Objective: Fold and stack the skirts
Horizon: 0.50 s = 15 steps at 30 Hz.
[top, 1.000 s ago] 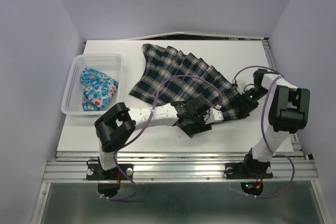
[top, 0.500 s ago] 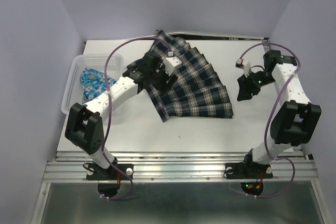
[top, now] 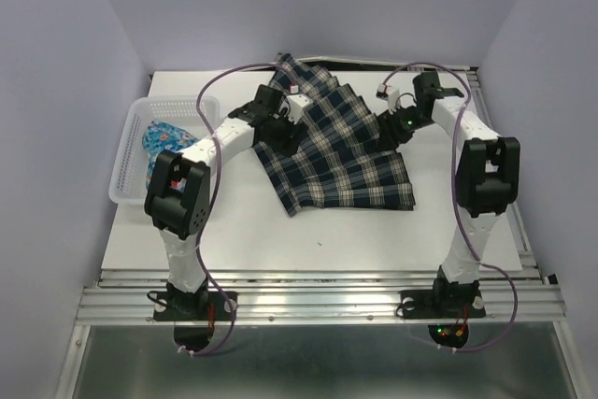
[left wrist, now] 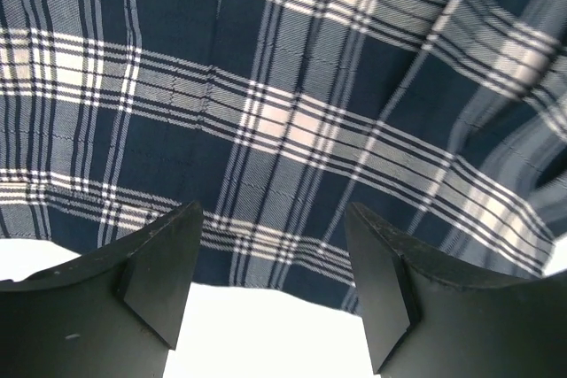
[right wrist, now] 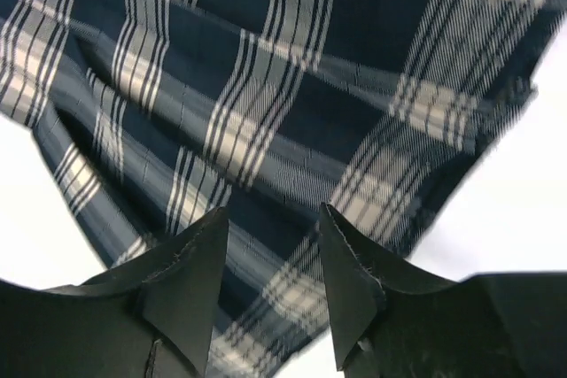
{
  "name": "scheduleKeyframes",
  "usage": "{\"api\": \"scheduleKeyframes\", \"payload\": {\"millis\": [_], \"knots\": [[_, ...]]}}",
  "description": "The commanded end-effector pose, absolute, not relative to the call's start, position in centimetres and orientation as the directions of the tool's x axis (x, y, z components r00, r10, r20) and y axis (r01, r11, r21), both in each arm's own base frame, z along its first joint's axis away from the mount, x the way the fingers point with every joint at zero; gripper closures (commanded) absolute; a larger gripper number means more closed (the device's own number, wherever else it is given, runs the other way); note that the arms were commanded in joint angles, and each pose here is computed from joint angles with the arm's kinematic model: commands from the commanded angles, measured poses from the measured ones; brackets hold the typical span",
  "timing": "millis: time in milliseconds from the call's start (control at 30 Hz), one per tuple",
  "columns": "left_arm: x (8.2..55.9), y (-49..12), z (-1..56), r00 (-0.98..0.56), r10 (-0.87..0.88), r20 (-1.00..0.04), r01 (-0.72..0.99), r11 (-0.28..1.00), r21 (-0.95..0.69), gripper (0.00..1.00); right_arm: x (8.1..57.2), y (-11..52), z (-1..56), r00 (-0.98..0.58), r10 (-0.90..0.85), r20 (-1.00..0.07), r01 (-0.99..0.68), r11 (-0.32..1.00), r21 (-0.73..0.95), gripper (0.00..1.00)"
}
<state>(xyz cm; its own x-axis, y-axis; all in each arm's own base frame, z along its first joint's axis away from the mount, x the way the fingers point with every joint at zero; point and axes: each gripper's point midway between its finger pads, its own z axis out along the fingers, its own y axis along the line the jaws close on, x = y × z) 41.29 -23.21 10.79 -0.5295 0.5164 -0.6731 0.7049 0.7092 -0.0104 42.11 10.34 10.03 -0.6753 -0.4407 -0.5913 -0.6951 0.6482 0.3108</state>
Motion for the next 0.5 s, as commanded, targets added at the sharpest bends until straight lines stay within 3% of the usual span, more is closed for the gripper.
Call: {"api": "scheduleKeyframes", "payload": {"millis": [0,300,467], "knots": [[44.0,-23.3,9.3,-0.556,0.512,-0.654,0.655,0.755,0.034,0.24,44.2,11.3,7.5,-0.643,-0.474,-0.601,-0.709,0.665,0.233,0.51],[44.9,-26.9,5.6,-0.578,0.548,-0.605,0.717,0.695,-0.056,0.24,36.4,7.7,1.4,-0.669,-0.637,-0.384,-0.737,0.638,0.224,0.57],[42.1,-30.7,4.0,-0.528,0.634,-0.565,0.791,0.609,-0.056,0.25,30.0,6.8,0.4,-0.650,-0.701,-0.293,-0.760,0.592,0.269,0.59]]}}
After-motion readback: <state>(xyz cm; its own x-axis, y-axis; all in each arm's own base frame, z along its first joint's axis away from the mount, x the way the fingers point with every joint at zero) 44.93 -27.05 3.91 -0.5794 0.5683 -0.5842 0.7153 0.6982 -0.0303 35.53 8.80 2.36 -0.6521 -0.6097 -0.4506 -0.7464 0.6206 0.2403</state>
